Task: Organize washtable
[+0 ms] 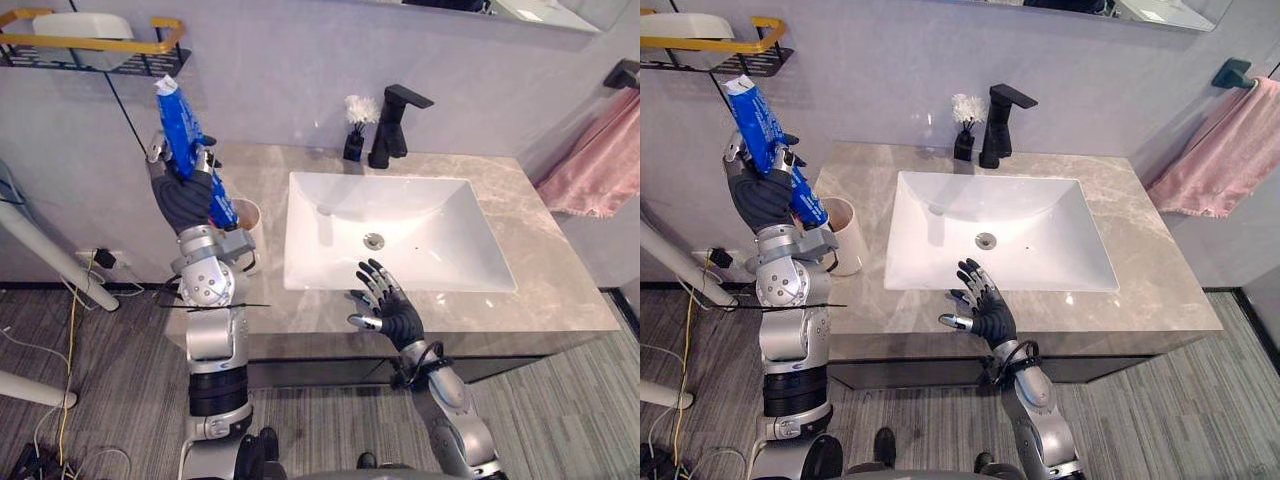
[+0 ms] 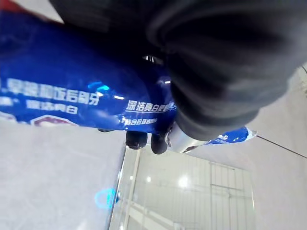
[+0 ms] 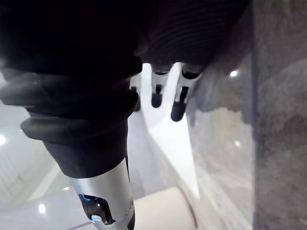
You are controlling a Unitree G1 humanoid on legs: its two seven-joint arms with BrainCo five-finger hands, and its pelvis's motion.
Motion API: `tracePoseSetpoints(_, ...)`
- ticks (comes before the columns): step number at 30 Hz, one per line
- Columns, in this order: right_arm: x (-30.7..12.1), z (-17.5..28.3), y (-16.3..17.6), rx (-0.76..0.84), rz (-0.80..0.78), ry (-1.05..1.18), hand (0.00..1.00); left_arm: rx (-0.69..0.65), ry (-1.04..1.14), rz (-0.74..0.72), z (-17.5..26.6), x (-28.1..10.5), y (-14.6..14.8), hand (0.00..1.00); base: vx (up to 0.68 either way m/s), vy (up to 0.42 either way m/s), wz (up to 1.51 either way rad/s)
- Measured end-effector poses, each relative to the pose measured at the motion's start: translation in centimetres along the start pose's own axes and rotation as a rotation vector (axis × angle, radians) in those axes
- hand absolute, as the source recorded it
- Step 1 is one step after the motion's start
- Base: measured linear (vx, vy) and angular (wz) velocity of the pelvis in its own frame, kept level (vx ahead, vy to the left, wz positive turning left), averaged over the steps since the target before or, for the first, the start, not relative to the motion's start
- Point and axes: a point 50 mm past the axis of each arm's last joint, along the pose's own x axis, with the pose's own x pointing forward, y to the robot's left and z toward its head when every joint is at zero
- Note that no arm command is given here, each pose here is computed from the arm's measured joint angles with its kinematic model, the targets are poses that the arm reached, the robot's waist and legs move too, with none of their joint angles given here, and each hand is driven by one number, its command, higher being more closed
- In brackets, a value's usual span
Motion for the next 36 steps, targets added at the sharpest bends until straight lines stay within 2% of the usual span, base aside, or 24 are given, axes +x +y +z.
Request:
tracePoseSetpoints(15, -0.2, 1.1, 0.1, -0.023, 0.013, -0.053, 0.0, -0.02, 0.012, 0.006, -0.2, -0.2, -0.3, 1.0, 0.0, 0.0, 0.0)
tracePoseSetpoints(16, -0.2, 1.2, 0.1, -0.024, 0.013, -0.06, 0.0, -0.02, 0.013, 0.006, -0.2, -0.2, -0.3, 0.0, 0.0, 0.0, 0.0)
tracePoseSetpoints(36, -0.2, 2.0, 0.1, -0.046, 0.03, -0.096, 0.0, -0.031, -0.03, -0.011, 0.3, -0.2, -0.5, 0.0, 0.0, 0.0, 0.0)
